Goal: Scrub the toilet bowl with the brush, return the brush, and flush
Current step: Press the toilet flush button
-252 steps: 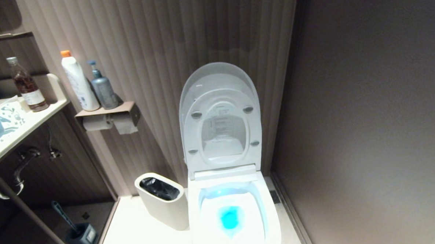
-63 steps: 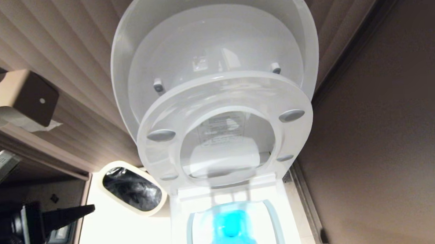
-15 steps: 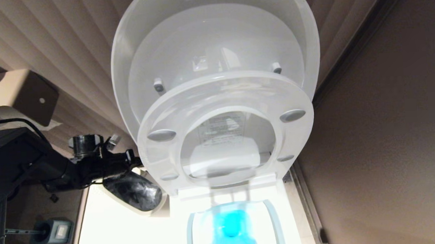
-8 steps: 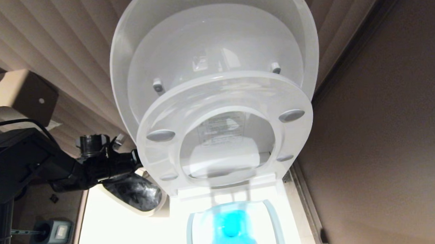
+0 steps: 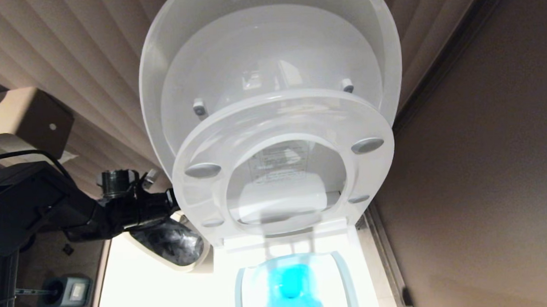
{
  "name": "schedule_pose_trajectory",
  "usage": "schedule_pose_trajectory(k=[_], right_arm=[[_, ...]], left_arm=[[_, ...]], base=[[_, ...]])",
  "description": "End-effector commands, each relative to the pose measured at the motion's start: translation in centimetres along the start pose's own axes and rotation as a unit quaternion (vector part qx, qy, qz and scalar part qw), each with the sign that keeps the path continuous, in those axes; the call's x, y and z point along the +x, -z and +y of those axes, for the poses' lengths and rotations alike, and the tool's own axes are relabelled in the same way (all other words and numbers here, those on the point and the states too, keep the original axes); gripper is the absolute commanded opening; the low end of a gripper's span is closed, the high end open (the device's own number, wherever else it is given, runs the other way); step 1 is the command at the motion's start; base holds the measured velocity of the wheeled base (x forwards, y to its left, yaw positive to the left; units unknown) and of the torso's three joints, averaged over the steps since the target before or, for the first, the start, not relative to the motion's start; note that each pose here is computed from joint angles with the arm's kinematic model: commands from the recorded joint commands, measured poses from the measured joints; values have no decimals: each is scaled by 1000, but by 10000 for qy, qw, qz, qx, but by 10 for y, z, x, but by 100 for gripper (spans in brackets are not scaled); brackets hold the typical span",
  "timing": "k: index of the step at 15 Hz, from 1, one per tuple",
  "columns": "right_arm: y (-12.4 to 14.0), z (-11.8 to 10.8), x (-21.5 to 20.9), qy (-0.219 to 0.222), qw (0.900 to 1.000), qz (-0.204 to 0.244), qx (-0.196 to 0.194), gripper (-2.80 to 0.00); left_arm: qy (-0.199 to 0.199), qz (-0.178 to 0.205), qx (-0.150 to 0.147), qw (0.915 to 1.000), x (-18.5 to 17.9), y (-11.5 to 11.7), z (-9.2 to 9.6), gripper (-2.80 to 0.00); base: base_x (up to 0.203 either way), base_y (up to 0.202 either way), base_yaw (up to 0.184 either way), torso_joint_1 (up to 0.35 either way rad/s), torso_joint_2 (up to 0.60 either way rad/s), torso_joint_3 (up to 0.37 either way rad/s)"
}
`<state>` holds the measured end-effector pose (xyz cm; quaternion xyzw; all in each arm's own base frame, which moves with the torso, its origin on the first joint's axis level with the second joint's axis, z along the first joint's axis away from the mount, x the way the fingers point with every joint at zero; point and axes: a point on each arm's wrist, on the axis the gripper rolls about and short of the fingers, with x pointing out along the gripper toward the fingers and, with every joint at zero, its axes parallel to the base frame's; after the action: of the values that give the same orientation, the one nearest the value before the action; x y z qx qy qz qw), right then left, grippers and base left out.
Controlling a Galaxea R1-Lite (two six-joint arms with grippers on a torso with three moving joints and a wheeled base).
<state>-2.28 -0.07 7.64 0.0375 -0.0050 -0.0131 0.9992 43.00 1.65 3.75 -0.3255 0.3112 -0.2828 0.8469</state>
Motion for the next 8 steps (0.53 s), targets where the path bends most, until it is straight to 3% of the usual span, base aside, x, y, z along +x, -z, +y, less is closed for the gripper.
schedule_pose_trajectory(k=[1, 8], right_arm=[[0, 0, 0, -3, 10000, -1, -3, -280], [0, 0, 0, 5, 10000, -2, 1, -280]], left_arm=[[40, -6, 16, 10000, 0, -1, -1, -280], [163, 102, -47, 9998, 14, 5, -16, -280]], base=[[0, 0, 0, 0, 0, 0], [0, 0, 0, 0, 0, 0]])
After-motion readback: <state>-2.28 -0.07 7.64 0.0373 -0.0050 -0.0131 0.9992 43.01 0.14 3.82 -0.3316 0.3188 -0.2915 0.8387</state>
